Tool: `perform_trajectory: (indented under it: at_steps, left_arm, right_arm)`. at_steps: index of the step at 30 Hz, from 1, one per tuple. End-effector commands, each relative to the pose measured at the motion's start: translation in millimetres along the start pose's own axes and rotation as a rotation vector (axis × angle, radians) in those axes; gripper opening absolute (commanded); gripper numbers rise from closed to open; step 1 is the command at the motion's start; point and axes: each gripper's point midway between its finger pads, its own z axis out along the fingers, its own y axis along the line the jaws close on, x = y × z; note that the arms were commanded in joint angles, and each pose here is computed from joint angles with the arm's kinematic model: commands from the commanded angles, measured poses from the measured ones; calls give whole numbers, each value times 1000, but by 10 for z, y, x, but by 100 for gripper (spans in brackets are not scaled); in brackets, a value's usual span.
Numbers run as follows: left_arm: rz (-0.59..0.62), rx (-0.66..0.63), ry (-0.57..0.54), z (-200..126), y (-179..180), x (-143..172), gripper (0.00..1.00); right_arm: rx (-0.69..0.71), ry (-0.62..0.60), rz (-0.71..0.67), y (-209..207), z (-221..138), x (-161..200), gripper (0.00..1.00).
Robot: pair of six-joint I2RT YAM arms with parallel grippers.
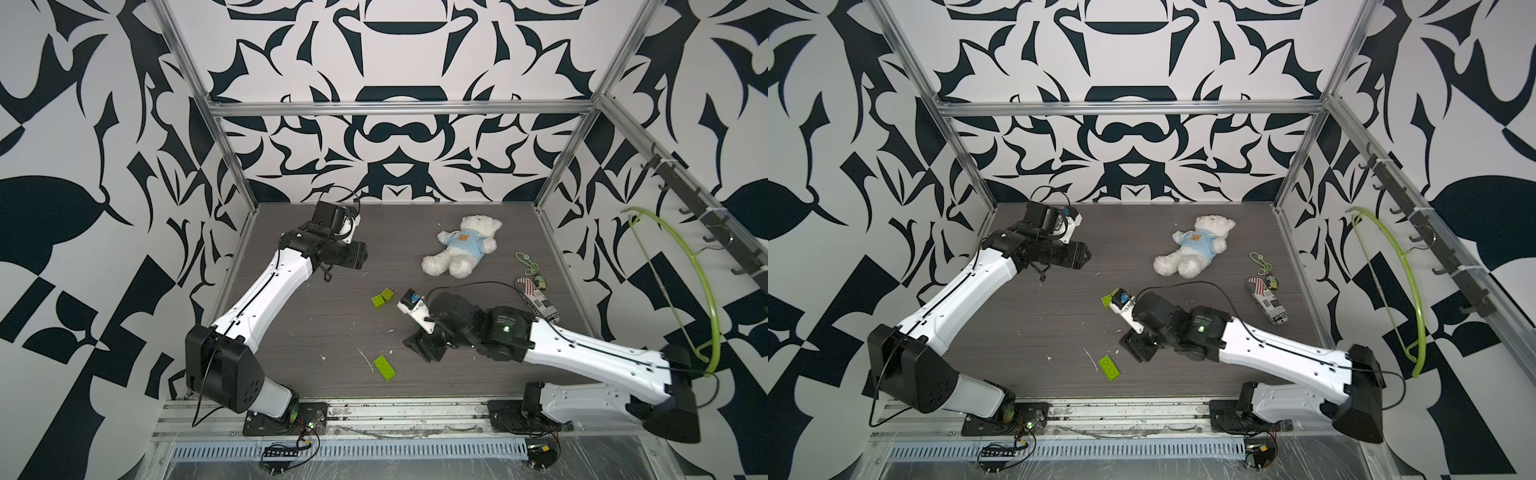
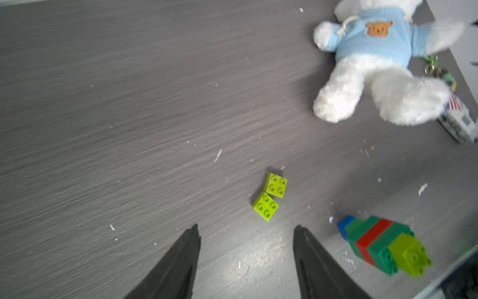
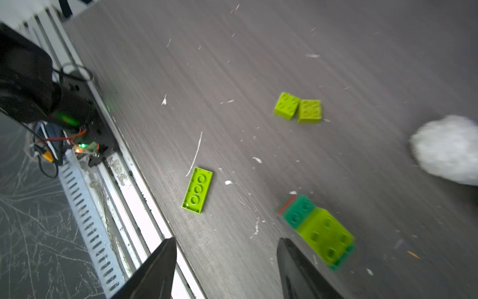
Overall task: Assemble a carrot with lego
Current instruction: Assemble the lego brick with the lego brick, then pick up the lego brick from the center of the board.
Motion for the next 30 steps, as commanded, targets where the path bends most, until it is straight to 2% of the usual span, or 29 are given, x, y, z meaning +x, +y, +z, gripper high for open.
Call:
perform_trajectory:
  at_steps: [1, 10, 18, 20, 30]
  left_arm:
    - [-18, -52, -35, 6, 114, -154, 64]
    - [-27, -95, -45, -2, 322, -159, 64]
    - [-5, -73, -27, 10, 286, -122, 64]
    - [-5, -62, -22, 18, 268, -112, 64]
    - [-2, -44, -19, 24, 238, -105, 64]
  right_arm:
    - [9, -4, 85, 118, 268, -78, 66]
    - [57, 158, 100, 394, 911, 340, 72]
    - [60, 227, 97, 478, 1202, 533, 75]
    - [79, 247, 92, 457, 1254, 578, 74]
    - [119, 281, 80, 412, 1406, 656, 56]
